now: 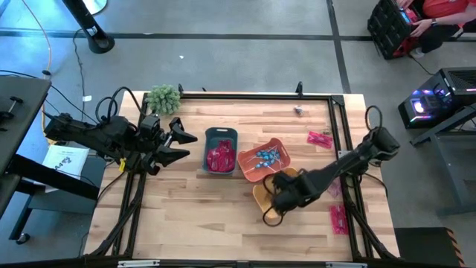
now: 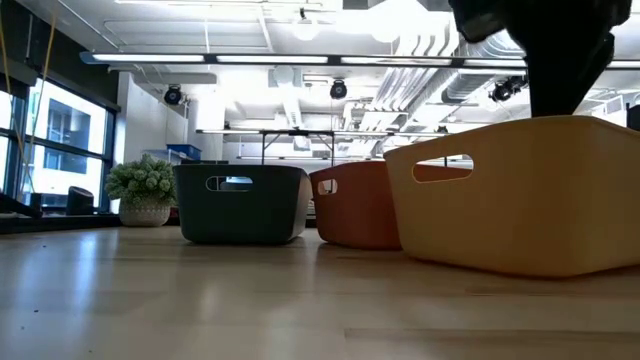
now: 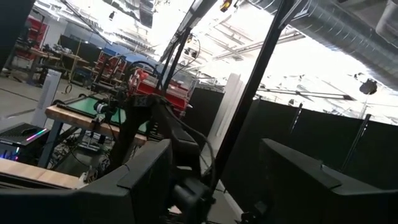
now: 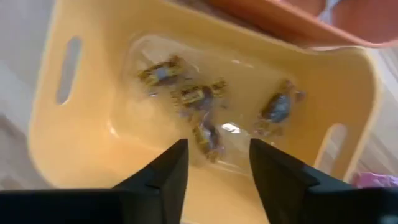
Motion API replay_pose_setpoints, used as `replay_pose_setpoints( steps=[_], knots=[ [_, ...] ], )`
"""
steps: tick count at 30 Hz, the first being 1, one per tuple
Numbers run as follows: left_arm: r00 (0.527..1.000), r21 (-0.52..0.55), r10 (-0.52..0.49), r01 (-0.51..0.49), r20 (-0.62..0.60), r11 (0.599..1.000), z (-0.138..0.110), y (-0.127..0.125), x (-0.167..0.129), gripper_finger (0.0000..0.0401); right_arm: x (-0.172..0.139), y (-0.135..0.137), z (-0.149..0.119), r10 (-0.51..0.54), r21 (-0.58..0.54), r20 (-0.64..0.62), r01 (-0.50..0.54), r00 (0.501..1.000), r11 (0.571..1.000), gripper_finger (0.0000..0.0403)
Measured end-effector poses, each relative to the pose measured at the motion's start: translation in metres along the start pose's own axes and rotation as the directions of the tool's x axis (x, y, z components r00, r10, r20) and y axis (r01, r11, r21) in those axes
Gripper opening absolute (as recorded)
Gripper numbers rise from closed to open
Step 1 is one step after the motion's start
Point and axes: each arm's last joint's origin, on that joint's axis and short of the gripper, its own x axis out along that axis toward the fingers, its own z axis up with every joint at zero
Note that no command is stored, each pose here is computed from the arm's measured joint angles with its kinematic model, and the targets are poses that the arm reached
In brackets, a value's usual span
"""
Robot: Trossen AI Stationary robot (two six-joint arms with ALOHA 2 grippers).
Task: Sort candy
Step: Put the bottom yellow candy into the yellow bin, then put the yellow candy into the yellow bin
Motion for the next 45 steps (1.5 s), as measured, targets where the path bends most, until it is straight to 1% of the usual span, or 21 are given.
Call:
replay_pose_setpoints(
  steps=[3,6,8,10,13,17,19,22,24,26,29,31,33,35,37,39,41,43,45],
  knots=[
    [1.0,0.0,0.0,0.0,0.001,1.0,0.0,0.0,0.0,0.0239,-0.001,-0.011,0.005,-0.001,0.039,-0.009,0.001,1.0,0.999,0.0181],
    [1.0,0.0,-0.002,0.002,0.006,1.0,0.001,0.0,-0.001,0.0239,-0.008,-0.023,0.013,0.005,0.079,-0.025,-0.003,1.0,0.997,0.0189],
    [1.0,0.008,-0.004,0.004,0.017,1.0,0.004,-0.001,-0.004,0.0239,-0.018,-0.035,0.023,0.012,0.135,-0.012,-0.01,1.0,0.991,0.0189],
    [0.999,0.023,0.0,-0.001,0.043,1.0,0.008,-0.002,-0.007,0.0239,-0.031,-0.051,0.035,0.027,0.216,0.047,-0.037,0.999,0.976,0.019],
    [0.997,0.033,0.004,-0.006,0.071,0.999,0.014,-0.003,-0.013,0.0239,-0.052,-0.081,0.054,0.021,0.347,0.174,-0.082,0.985,0.934,0.019],
    [0.996,0.032,-0.002,-0.001,0.089,0.999,0.018,-0.004,-0.018,0.0239,-0.07,-0.124,0.075,-0.056,0.497,0.292,-0.101,0.955,0.862,0.019],
    [0.997,0.033,-0.007,0.004,0.082,0.999,0.018,-0.004,-0.018,0.0239,-0.073,-0.144,0.083,-0.125,0.562,0.301,-0.07,0.945,0.824,0.019],
    [0.999,0.038,-0.003,0.001,0.048,0.999,0.014,-0.003,-0.017,0.0239,-0.071,-0.169,0.094,-0.222,0.642,0.266,-0.001,0.938,0.767,0.019],
    [1.0,0.043,0.011,-0.012,0.024,0.999,0.011,-0.002,-0.014,0.0239,-0.067,-0.183,0.105,-0.259,0.666,0.251,0.028,0.933,0.746,0.019],
    [0.999,0.06,0.043,-0.044,0.013,0.997,0.007,0.001,-0.011,0.0239,-0.061,-0.195,0.119,-0.284,0.661,0.243,0.056,0.927,0.748,0.019],
    [0.995,0.071,0.101,-0.102,0.016,0.992,0.004,0.007,-0.005,0.0239,-0.045,-0.217,0.141,-0.3,0.629,0.196,0.115,0.934,0.769,0.019],
    [0.988,0.073,0.152,-0.154,0.026,0.985,0.002,0.013,0.0,0.0239,-0.032,-0.238,0.157,-0.304,0.606,0.153,0.154,0.94,0.781,0.019],
    [0.979,0.075,0.201,-0.204,0.036,0.976,0.001,0.019,0.004,0.0239,-0.017,-0.262,0.172,-0.297,0.583,0.126,0.171,0.947,0.794,0.019],
    [0.97,0.074,0.236,-0.24,0.058,0.968,0.001,0.026,0.009,0.0239,0.001,-0.289,0.187,-0.255,0.56,0.105,0.155,0.961,0.814,0.019],
    [0.957,0.052,0.278,-0.283,0.085,0.958,0.001,0.033,0.012,0.0239,0.02,-0.316,0.199,-0.174,0.541,0.097,0.095,0.98,0.836,0.019],
    [0.941,0.021,0.319,-0.323,0.11,0.946,0.002,0.04,0.015,0.0239,0.04,-0.341,0.206,-0.103,0.528,0.081,0.046,0.991,0.848,0.019],
    [0.924,-0.017,0.361,-0.361,0.124,0.932,0.003,0.047,0.016,0.0239,0.061,-0.363,0.207,-0.06,0.541,0.034,0.032,0.998,0.841,0.019],
    [0.908,-0.056,0.396,-0.392,0.139,0.918,0.005,0.052,0.015,0.0239,0.08,-0.381,0.206,-0.038,0.546,-0.008,0.037,0.999,0.837,0.019],
    [0.892,-0.063,0.424,-0.42,0.154,0.906,0.006,0.055,0.015,0.0239,0.095,-0.394,0.203,-0.022,0.552,-0.049,0.045,0.999,0.832,0.019]
  ],
)
